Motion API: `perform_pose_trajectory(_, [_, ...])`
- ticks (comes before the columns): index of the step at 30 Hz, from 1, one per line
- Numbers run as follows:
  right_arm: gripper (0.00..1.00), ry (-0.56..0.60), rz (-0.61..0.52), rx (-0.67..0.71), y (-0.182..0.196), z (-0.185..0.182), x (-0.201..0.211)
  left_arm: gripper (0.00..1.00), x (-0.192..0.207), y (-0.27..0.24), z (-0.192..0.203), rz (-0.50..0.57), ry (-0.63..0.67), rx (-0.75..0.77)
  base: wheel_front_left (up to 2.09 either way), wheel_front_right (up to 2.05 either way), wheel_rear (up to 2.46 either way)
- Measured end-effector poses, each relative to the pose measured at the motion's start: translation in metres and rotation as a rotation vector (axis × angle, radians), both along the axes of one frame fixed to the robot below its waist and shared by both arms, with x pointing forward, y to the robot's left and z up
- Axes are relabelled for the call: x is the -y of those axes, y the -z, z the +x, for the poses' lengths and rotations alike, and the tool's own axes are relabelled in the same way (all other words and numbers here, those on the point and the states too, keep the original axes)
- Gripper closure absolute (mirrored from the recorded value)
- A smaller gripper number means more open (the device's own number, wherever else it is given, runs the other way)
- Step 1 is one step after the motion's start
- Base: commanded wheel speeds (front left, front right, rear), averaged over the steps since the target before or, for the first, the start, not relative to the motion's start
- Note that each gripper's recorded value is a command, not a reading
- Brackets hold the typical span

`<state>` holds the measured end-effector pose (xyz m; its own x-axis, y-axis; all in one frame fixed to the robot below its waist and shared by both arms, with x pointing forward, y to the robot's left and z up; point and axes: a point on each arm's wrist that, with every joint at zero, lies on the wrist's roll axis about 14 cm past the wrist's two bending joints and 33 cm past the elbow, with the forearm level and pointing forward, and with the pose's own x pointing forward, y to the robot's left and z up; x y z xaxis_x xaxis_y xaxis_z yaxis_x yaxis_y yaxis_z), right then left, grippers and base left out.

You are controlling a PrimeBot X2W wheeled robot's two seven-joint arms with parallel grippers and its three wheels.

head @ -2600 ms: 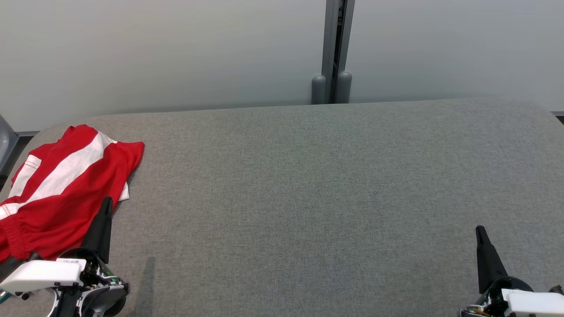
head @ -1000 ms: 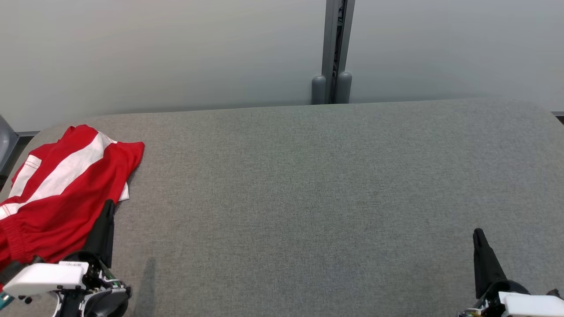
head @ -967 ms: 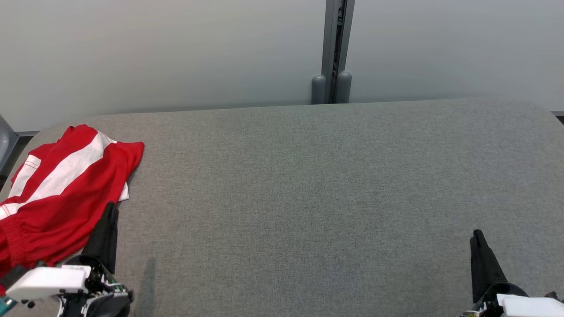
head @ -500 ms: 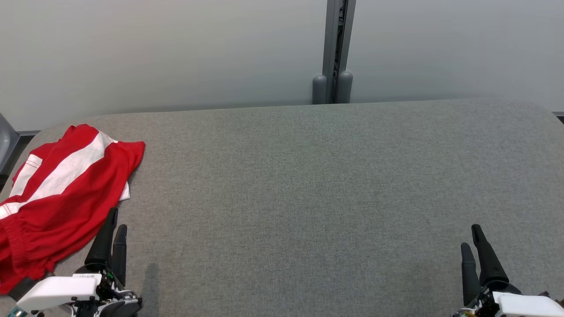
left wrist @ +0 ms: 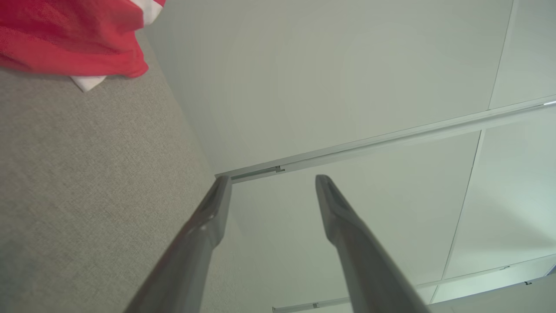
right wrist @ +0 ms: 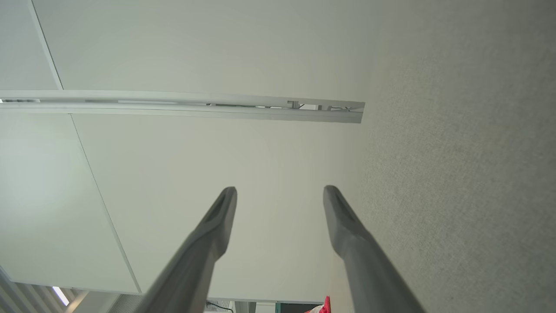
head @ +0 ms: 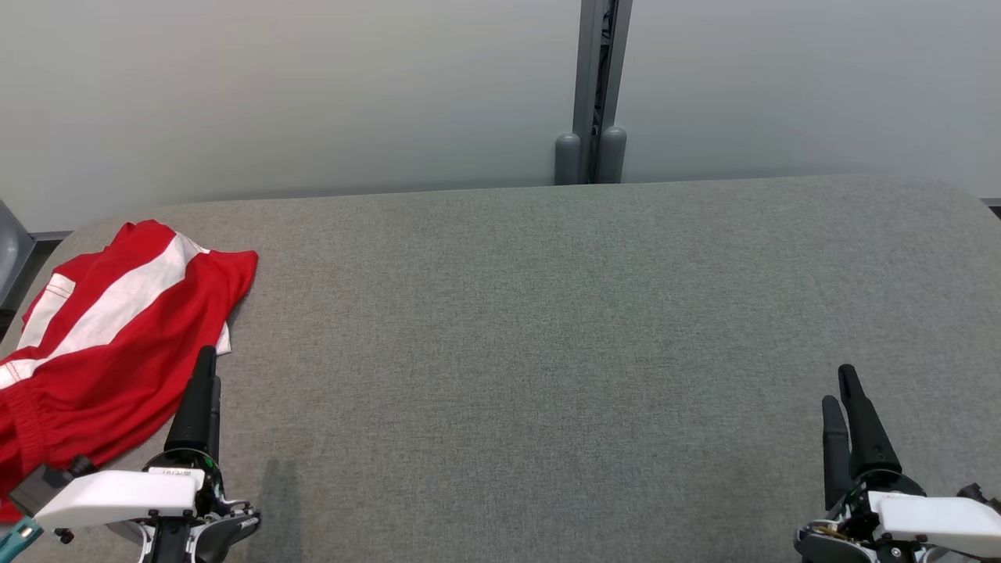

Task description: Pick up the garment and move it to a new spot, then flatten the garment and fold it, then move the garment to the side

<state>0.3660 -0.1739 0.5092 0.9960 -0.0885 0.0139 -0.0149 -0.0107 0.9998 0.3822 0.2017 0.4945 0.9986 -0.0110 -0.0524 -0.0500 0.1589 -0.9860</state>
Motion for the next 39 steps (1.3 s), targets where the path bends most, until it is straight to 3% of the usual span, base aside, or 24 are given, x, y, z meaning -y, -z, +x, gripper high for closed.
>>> perform_pose_trajectory(27, [0.00,-0.063,-0.740,0.115,-0.028,0.013,-0.025,0.00,0.009,-0.016,0.004,0.609,-0.011,0.009,0.00,0.00,0.00])
perform_pose_trajectory(39, [0.00,-0.055,-0.948,0.138,-0.033,0.018,-0.025,0.00,0.014,-0.010,0.000,0.807,-0.010,-0.004,0.00,0.00,0.00])
